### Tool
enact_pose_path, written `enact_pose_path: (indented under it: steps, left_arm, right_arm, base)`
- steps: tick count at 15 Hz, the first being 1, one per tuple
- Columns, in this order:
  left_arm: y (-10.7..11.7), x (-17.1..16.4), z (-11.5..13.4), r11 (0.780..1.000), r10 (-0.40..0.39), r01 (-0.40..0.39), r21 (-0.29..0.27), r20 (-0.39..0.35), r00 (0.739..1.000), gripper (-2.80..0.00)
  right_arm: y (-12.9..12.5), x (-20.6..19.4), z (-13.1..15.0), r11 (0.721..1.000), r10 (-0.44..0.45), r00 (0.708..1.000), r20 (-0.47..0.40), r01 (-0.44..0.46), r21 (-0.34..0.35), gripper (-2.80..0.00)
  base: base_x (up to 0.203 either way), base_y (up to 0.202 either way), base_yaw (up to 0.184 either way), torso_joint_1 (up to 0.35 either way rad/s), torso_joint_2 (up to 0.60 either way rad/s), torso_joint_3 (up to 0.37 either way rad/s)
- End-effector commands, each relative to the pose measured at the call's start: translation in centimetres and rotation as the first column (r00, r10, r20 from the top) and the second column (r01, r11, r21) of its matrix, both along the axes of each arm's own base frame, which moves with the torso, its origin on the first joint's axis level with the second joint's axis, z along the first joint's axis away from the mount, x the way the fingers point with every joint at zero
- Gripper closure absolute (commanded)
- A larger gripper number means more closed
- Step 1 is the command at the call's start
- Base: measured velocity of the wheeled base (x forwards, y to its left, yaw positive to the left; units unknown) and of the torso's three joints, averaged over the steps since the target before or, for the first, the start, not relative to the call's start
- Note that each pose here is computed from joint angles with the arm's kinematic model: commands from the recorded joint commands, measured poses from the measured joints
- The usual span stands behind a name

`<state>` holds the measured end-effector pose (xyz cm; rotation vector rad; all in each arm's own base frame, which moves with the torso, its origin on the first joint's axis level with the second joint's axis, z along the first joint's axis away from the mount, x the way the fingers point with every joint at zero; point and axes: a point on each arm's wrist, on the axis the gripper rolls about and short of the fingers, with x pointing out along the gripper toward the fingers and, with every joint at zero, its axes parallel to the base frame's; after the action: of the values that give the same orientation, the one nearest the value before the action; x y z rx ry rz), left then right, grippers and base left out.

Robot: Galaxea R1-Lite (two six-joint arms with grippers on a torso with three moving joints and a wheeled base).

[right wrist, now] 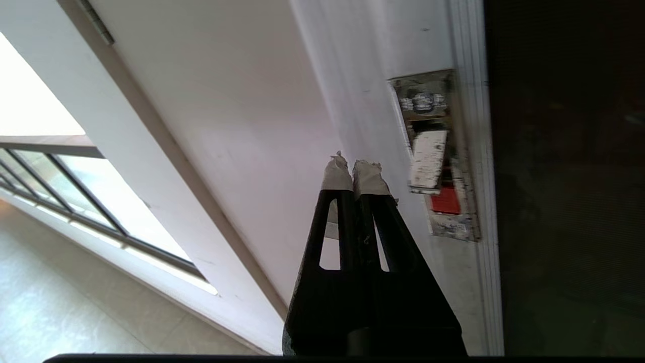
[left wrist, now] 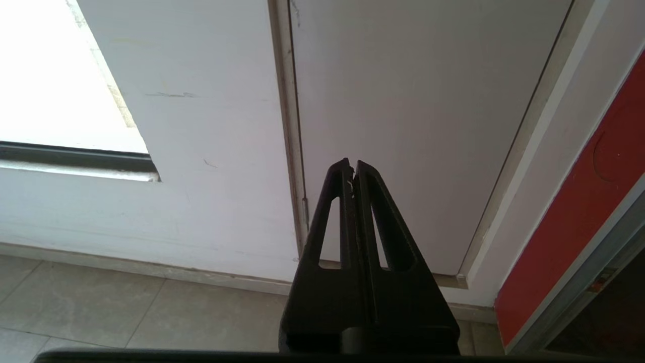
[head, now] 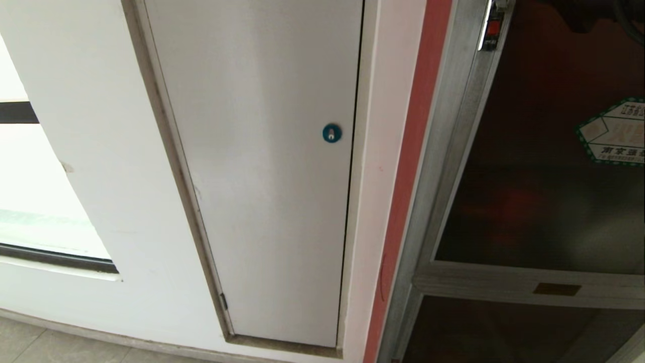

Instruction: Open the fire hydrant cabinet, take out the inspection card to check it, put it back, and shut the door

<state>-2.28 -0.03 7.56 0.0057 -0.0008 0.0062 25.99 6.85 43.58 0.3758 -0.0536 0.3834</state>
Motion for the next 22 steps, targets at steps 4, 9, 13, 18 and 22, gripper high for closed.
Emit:
enact_pose_path:
  steps: [4,9,13,18,22]
  left_arm:
    - [0.0,0.0,0.0,1.0,0.0,0.0,0.0,-0.002,1.0,0.0]
    - [0.0,0.0,0.0,1.0,0.0,0.0,0.0,-0.002,1.0,0.0]
    - [0.0,0.0,0.0,1.0,0.0,0.0,0.0,-0.001,1.0,0.0]
    - [0.0,0.0,0.0,1.0,0.0,0.0,0.0,-0.002,1.0,0.0]
    - [0.0,0.0,0.0,1.0,0.0,0.0,0.0,-0.002,1.0,0.0]
  right_arm:
    - [-0.2,1.1,-0.6,1.0,-0.016,1.0,-0.02,0.016,-0.002,0.0]
    - [-0.7,1.5,-0.7,0.999,-0.035,0.999,-0.016,0.035,0.002,0.0]
    - [-0.6,2.2,-1.1,0.999,-0.035,0.999,-0.027,0.035,0.0,0.0]
    - [-0.8,2.5,-1.3,0.999,-0.043,0.998,-0.036,0.043,0.002,0.0]
    - [-1.1,3.1,-1.7,0.998,-0.057,0.997,-0.05,0.057,-0.002,0.0]
  base:
    - [0.0,0.0,0.0,0.0,0.0,0.0]
    - [0.0,0.0,0.0,0.0,0.0,0.0]
    - [0.0,0.0,0.0,0.0,0.0,0.0]
    - [0.0,0.0,0.0,0.0,0.0,0.0]
    - [0.0,0.0,0.0,0.0,0.0,0.0]
